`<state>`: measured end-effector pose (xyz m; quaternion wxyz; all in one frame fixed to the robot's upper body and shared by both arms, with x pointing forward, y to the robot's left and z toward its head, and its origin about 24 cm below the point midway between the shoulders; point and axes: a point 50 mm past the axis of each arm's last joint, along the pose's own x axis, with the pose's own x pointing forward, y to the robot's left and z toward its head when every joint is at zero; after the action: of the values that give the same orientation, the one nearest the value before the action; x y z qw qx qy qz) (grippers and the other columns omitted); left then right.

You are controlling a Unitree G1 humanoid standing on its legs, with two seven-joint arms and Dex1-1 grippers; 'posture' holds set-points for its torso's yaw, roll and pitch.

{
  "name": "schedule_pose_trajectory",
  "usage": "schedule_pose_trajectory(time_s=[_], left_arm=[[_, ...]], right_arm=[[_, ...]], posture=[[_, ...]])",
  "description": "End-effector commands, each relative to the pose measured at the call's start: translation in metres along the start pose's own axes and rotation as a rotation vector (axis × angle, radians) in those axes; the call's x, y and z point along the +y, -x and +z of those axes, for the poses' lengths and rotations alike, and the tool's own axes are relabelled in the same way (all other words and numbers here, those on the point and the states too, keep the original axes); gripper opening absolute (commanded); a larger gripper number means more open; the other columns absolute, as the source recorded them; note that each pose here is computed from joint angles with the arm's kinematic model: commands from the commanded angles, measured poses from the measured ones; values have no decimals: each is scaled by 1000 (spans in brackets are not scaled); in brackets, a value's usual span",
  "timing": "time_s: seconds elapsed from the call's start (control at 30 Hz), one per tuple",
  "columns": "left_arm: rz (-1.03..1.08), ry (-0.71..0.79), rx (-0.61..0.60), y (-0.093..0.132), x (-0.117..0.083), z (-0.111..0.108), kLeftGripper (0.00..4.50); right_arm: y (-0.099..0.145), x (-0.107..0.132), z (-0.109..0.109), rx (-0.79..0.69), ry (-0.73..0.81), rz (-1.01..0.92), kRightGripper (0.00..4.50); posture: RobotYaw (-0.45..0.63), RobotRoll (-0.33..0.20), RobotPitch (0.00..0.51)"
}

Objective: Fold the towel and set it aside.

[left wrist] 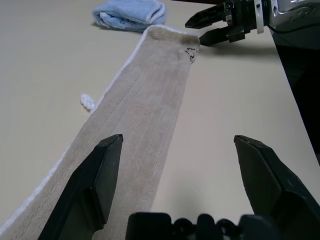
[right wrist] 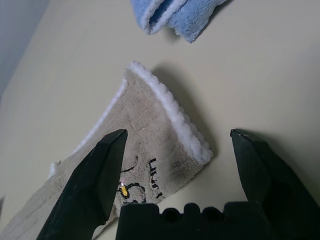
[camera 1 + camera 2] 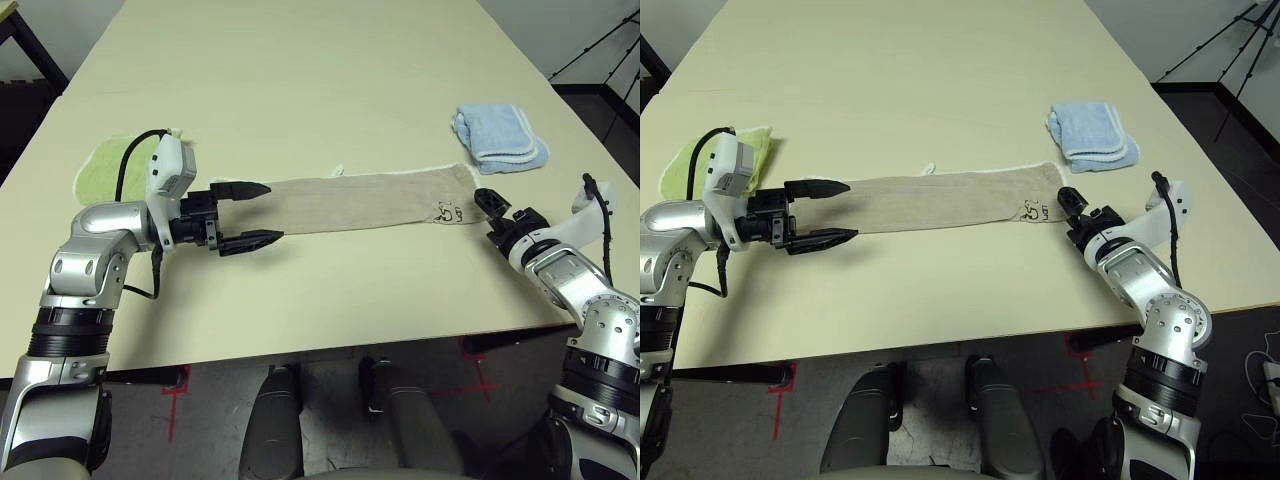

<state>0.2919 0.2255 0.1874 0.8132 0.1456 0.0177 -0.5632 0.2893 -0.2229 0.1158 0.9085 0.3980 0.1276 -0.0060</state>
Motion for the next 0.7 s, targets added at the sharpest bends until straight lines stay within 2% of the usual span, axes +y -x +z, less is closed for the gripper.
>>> schedule_pose_trajectory(time_s=[0.03, 0.3, 0.53, 0.7], left_arm=[[-14, -7, 36, 0, -2, -2, 4500], [-13, -6, 37, -1, -2, -2, 4500], [-12, -3, 36, -1, -2, -3, 4500], [-10, -3, 35, -2, -1, -3, 4500]], right_arm=[[-5, -8, -27, 145, 8, -23, 3164], [-6, -10, -23, 138, 25, -26, 36], [-5, -4, -17, 95, 18, 12, 36], [-1, 5, -2, -1, -25, 94, 36]], posture=[[119, 0, 213], [117, 0, 215], [117, 0, 215], [107, 0, 215]])
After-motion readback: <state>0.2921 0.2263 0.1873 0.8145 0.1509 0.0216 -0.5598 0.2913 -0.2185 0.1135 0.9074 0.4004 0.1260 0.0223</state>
